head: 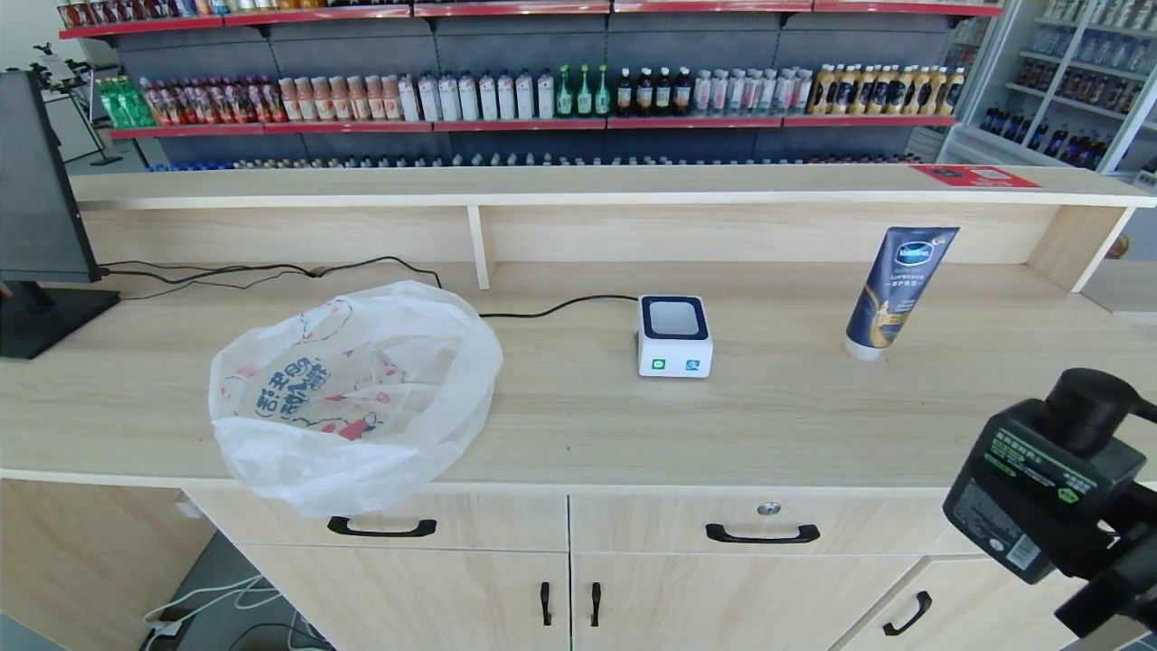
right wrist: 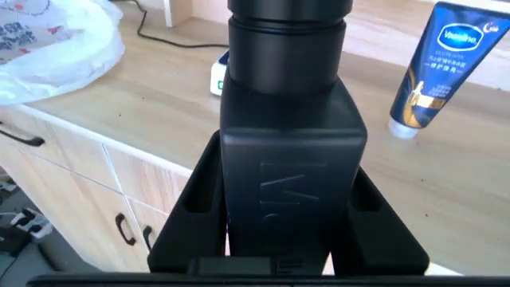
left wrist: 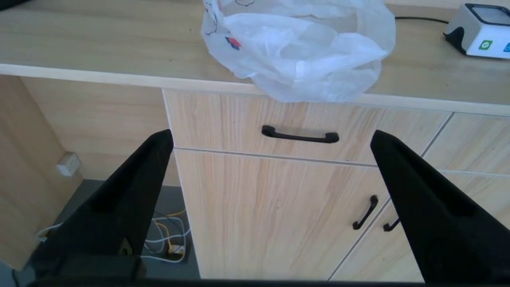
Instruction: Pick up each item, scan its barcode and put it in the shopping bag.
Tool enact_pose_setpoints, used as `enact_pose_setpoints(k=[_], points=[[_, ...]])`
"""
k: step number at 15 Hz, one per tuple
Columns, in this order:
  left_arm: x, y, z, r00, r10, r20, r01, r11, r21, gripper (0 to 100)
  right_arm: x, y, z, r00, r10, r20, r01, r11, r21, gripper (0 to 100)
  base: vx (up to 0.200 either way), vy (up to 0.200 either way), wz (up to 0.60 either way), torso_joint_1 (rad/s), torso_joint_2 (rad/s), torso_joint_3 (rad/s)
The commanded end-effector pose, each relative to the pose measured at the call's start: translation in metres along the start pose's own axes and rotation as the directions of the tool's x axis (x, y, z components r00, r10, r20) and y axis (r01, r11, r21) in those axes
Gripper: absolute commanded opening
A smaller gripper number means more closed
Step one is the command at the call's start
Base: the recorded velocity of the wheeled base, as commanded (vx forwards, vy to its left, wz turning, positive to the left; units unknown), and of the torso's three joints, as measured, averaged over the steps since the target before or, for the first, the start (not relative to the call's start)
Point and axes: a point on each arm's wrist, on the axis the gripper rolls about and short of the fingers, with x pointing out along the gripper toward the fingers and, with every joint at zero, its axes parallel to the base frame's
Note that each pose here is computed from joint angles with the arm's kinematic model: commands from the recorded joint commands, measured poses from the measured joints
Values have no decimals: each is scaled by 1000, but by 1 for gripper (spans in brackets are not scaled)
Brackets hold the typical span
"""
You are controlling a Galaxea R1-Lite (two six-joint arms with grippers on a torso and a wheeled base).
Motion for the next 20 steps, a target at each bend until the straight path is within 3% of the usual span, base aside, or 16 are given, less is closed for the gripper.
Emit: enact_pose_setpoints(k=[1,8,12,20], points=[[0,0,0,1000,1,1,-1,1000,0,100,-31,0,1,1000,-4,5,4,1000,-5,0,0,0,0,0,0,0],[0,0,0,1000,-1,1,1,1000,0,100,-89,-3,3,996,-76,-40,77,997,24,0,0,0,0,0,0,0],[0,0,0,1000,1,1,-1,1000,-1,100,-96,-4,17,994,-72,-78,74,997,22,0,0,200,0,2,0,4],[0,0,0,1000,1,2,-1,1000,-1,100,-102,-3,9,996,-69,-64,71,997,20,0,0,200,0,5,4,1]])
